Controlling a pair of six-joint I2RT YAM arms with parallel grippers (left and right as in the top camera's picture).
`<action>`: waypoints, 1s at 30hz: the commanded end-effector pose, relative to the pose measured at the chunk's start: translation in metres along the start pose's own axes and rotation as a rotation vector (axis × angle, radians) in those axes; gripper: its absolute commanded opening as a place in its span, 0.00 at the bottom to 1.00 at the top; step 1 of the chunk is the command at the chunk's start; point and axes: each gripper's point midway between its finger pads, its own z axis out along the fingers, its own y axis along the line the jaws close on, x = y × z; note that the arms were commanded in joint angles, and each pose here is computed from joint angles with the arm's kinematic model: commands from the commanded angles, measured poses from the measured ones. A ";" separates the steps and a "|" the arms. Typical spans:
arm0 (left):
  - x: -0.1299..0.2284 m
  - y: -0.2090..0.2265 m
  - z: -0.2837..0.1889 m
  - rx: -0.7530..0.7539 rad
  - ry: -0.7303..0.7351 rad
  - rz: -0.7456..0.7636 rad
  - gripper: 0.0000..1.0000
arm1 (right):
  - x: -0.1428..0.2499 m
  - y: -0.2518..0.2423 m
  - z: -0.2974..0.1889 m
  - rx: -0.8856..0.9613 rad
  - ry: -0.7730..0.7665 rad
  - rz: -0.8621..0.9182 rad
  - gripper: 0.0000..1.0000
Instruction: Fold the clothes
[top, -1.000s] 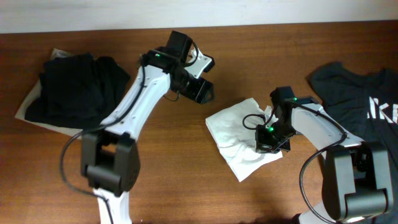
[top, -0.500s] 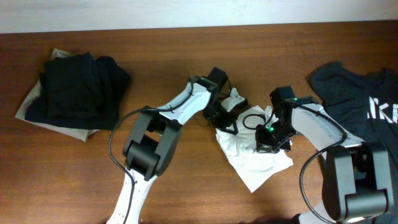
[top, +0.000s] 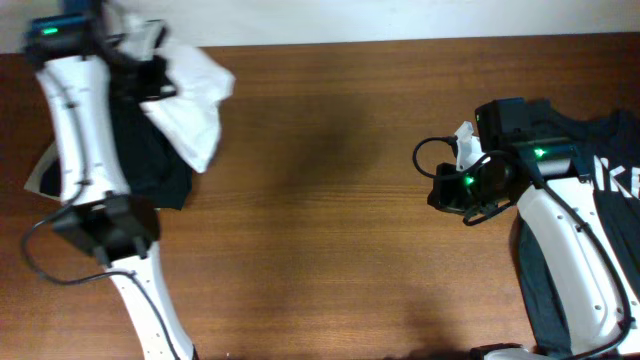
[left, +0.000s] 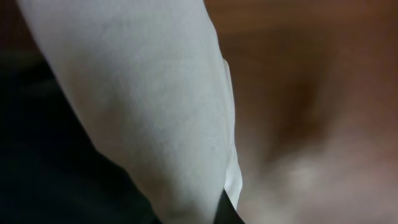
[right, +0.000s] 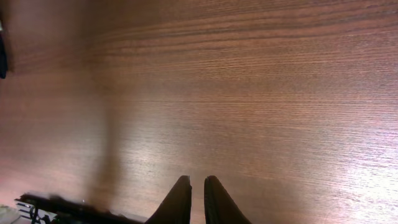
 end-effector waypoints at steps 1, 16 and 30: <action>0.016 0.108 -0.037 -0.158 -0.068 -0.128 0.00 | -0.006 0.000 -0.004 0.001 -0.026 0.017 0.13; 0.025 -0.106 -0.244 -0.148 -0.466 0.266 0.99 | -0.030 0.059 -0.161 -0.080 -0.501 -0.232 0.43; 0.143 -0.234 -0.241 -0.044 -0.330 0.469 0.99 | 0.058 0.072 -0.261 -0.145 -0.850 -0.370 0.99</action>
